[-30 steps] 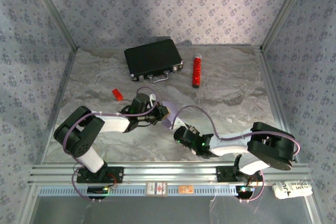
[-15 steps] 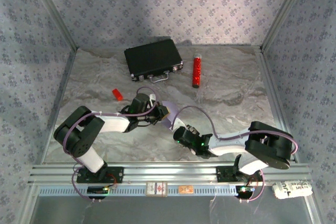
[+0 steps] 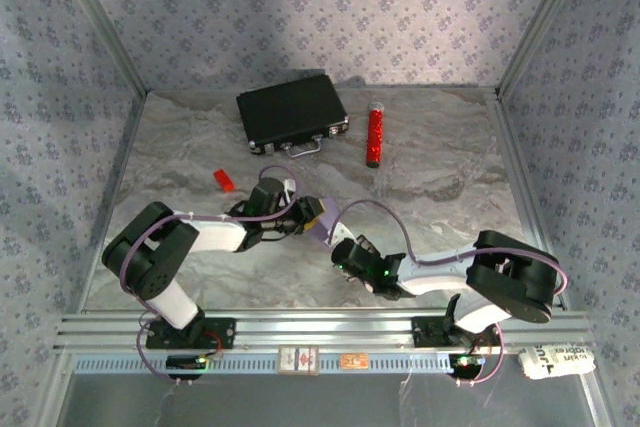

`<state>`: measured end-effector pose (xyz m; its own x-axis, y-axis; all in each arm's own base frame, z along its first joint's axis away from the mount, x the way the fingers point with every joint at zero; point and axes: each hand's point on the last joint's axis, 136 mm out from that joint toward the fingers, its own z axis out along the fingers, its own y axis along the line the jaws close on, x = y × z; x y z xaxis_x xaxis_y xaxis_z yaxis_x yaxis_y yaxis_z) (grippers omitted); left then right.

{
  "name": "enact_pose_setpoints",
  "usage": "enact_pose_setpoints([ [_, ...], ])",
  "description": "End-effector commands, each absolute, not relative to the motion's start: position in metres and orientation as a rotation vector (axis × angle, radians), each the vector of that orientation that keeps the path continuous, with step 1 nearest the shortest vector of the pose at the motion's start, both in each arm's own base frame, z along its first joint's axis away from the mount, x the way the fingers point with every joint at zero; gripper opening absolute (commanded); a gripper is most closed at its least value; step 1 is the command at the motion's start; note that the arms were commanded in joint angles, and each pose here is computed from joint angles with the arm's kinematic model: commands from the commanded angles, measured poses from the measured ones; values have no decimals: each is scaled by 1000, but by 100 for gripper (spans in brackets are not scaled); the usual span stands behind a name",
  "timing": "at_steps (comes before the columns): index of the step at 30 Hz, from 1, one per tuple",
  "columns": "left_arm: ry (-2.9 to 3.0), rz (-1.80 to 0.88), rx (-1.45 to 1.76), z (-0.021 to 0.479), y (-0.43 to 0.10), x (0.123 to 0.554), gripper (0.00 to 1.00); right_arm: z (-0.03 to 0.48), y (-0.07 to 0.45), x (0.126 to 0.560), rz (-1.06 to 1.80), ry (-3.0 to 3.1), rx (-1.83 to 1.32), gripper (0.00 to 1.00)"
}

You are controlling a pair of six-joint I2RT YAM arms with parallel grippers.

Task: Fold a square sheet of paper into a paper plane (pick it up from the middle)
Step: Fourth fold the wing at the center of the table.

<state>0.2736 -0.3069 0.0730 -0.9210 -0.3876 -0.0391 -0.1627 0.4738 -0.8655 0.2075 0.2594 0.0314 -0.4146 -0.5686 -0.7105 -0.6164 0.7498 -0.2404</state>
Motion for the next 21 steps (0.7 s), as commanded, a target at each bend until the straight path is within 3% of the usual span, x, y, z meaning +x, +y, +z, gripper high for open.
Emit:
enact_pose_setpoints([
  [1, 2474, -1407, -440, 84, -302, 275, 48, 32, 269, 210, 138, 2133, -851, 3],
  [5, 2467, -1365, -444, 87, -294, 276, 53, 30, 274, 208, 204, 2153, -841, 3],
  [21, 2505, -1335, -500, 76, -287, 275, 59, 43, 269, 214, 233, 2138, -784, 7],
])
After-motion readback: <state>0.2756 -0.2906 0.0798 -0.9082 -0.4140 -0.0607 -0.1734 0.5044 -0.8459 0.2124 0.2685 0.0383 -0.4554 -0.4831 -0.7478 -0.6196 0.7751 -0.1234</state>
